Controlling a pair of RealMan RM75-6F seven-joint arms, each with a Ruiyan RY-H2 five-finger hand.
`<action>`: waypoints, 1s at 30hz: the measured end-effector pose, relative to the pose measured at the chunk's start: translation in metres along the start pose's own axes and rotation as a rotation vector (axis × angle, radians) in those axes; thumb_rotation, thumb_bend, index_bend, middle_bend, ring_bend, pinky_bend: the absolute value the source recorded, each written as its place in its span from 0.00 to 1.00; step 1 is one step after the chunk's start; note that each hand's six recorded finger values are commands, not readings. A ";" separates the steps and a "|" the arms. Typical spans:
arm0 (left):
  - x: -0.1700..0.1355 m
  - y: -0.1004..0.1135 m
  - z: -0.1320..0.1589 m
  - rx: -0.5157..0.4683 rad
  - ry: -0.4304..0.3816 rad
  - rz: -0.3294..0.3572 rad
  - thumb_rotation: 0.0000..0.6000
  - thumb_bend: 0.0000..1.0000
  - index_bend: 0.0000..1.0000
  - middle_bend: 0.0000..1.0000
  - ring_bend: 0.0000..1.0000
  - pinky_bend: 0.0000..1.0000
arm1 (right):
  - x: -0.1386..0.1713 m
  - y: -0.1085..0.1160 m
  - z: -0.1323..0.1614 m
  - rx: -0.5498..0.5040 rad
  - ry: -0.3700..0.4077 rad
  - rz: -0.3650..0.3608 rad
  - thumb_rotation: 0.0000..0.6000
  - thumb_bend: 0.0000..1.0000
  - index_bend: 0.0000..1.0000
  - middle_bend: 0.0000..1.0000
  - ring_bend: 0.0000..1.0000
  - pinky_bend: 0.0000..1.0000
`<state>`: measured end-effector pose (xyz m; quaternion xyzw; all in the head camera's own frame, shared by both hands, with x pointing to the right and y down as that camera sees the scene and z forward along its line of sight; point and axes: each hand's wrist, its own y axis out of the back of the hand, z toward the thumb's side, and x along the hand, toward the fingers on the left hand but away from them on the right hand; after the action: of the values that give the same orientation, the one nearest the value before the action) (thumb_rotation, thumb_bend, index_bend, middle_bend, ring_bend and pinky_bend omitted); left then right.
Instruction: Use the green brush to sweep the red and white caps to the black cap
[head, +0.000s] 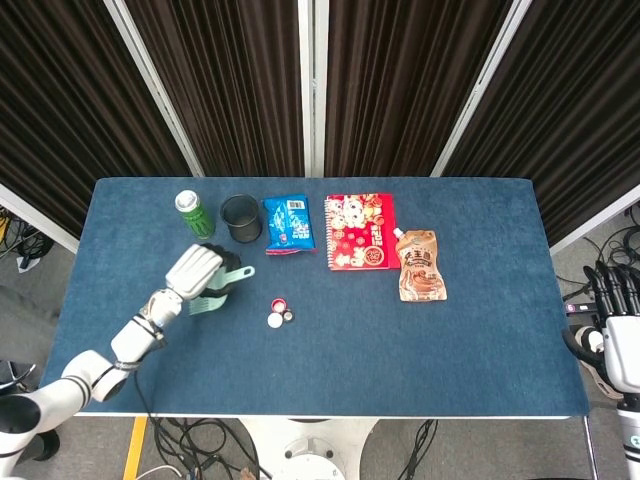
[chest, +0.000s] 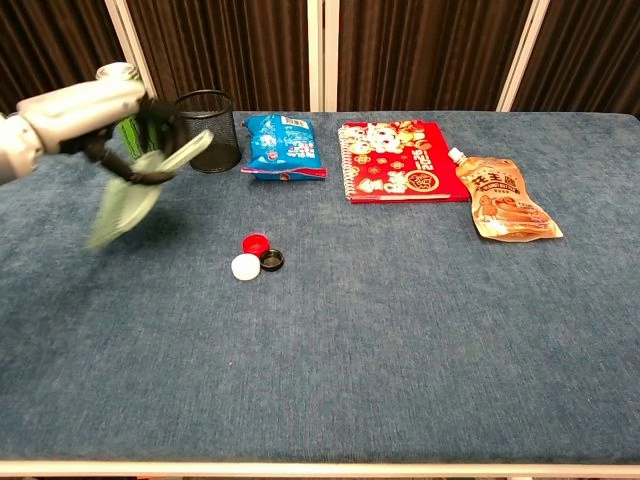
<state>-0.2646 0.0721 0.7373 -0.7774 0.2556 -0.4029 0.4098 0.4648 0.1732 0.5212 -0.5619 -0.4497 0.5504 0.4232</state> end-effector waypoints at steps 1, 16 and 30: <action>-0.005 -0.003 -0.002 0.054 0.014 -0.020 1.00 0.47 0.54 0.61 0.46 0.46 | 0.001 0.000 0.000 0.002 -0.002 0.001 1.00 0.12 0.00 0.05 0.00 0.00; -0.021 -0.033 0.003 0.045 0.165 -0.168 1.00 0.20 0.14 0.22 0.16 0.29 | 0.008 -0.001 -0.015 0.005 -0.061 0.023 1.00 0.12 0.00 0.05 0.00 0.00; -0.161 0.055 -0.109 -0.023 0.607 0.146 1.00 0.20 0.18 0.22 0.16 0.27 | -0.004 -0.008 -0.022 -0.059 -0.016 0.082 1.00 0.16 0.00 0.06 0.00 0.00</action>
<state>-0.4467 0.1128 0.6607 -0.6056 0.4260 -0.5834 0.3339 0.4863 0.1721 0.5308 -0.5879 -0.4455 0.5582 0.3798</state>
